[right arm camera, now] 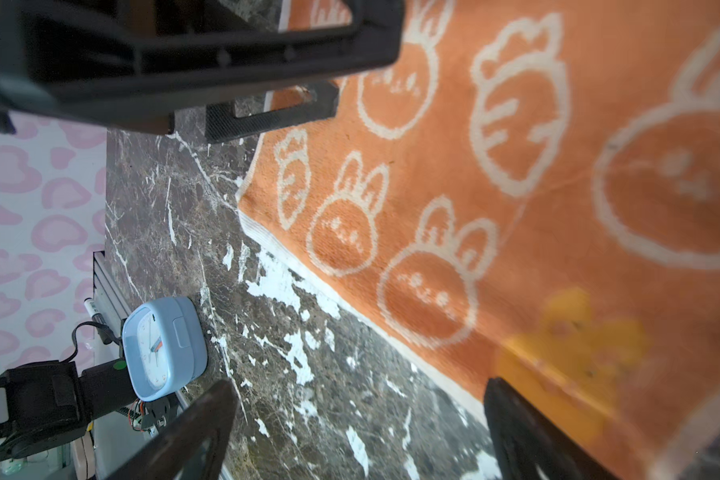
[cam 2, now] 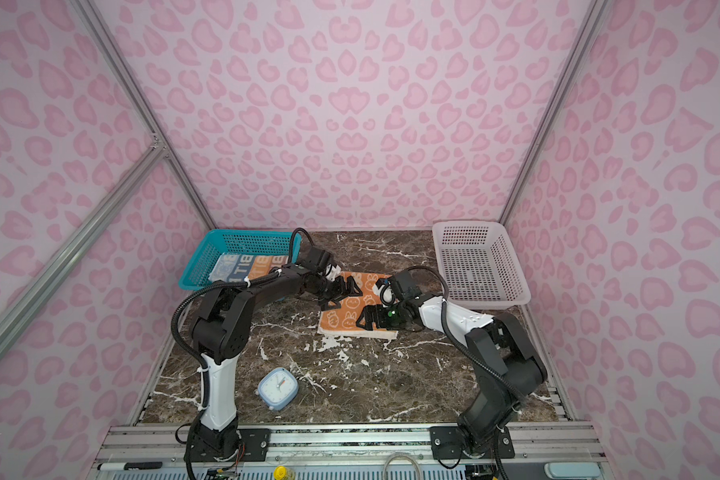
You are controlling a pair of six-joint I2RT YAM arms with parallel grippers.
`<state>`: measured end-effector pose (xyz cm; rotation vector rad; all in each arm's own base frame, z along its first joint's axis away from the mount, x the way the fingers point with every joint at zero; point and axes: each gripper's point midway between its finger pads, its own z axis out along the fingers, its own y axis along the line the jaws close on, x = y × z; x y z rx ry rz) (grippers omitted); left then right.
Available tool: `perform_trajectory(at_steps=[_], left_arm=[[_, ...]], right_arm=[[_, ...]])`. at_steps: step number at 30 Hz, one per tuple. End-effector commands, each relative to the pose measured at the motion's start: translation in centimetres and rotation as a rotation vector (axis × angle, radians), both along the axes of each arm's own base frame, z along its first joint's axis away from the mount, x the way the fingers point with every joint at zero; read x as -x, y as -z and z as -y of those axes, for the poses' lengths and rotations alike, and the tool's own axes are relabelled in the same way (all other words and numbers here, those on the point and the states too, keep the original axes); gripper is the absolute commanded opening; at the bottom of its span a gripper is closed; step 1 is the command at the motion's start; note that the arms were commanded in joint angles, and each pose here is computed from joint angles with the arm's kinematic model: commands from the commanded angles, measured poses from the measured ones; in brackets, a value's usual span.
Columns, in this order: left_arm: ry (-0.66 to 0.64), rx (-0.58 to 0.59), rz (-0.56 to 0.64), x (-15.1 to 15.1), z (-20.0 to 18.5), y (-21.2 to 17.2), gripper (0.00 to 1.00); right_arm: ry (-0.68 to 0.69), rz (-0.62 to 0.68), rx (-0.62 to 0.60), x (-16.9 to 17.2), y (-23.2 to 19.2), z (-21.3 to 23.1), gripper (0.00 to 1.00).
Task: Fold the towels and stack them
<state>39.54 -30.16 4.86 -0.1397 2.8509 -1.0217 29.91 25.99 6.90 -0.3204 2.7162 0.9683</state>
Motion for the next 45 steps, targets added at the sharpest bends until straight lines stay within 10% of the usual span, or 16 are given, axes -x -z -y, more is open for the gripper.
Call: perform_trajectory(at_steps=[1,15,25,45], left_arm=[[-0.002,-0.018,-0.004,-0.1,-0.1,0.8,0.98],[-0.005,-0.048,-0.031,0.5,-0.8,2.3,0.98],[0.0,-0.013,0.042,-0.6,-0.5,-1.1,0.98],[0.036,-0.021,0.122,-1.9,-1.4,-4.5,0.98]], right_arm=[[-0.01,-0.041,-0.01,0.3,1.6,-0.9,0.95],[-0.02,-0.044,0.119,4.0,1.6,4.0,0.95],[0.357,0.009,0.271,-6.1,1.0,12.2,0.9],[0.243,0.008,0.374,-17.2,5.2,12.9,0.47]])
